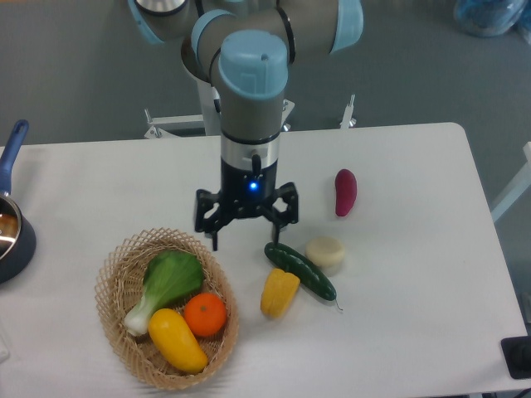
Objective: Pick up the mango from the basket
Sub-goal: 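Move the open gripper over the wicker basket toward the yellow mango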
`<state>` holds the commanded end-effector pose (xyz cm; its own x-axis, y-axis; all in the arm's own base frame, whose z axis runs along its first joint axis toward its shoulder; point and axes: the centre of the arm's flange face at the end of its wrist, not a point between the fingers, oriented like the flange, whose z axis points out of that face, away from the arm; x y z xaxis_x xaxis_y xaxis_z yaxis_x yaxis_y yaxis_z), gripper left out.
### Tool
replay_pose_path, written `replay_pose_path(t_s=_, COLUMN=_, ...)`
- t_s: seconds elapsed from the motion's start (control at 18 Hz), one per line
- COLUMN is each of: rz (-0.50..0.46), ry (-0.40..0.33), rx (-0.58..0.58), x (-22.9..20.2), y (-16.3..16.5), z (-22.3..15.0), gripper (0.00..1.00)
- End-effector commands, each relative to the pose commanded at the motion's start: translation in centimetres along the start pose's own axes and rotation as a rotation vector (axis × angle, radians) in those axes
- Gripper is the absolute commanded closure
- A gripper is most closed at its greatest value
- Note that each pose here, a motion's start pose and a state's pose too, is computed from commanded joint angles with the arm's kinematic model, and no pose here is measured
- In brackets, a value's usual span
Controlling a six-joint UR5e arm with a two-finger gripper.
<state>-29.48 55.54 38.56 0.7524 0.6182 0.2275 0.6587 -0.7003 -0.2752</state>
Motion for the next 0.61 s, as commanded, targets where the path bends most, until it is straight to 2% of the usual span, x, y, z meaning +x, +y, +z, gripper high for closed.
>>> replay_pose_path(t_s=0.39, rz=0.017, ry=0.021, rx=-0.075, x=2.0, y=-2.4, z=7.1, gripper=0.0)
replay_pose_path(t_s=0.61, rz=-0.003, ry=0.021, rx=-0.095, x=2.8, y=-2.8, z=9.1, gripper=0.0)
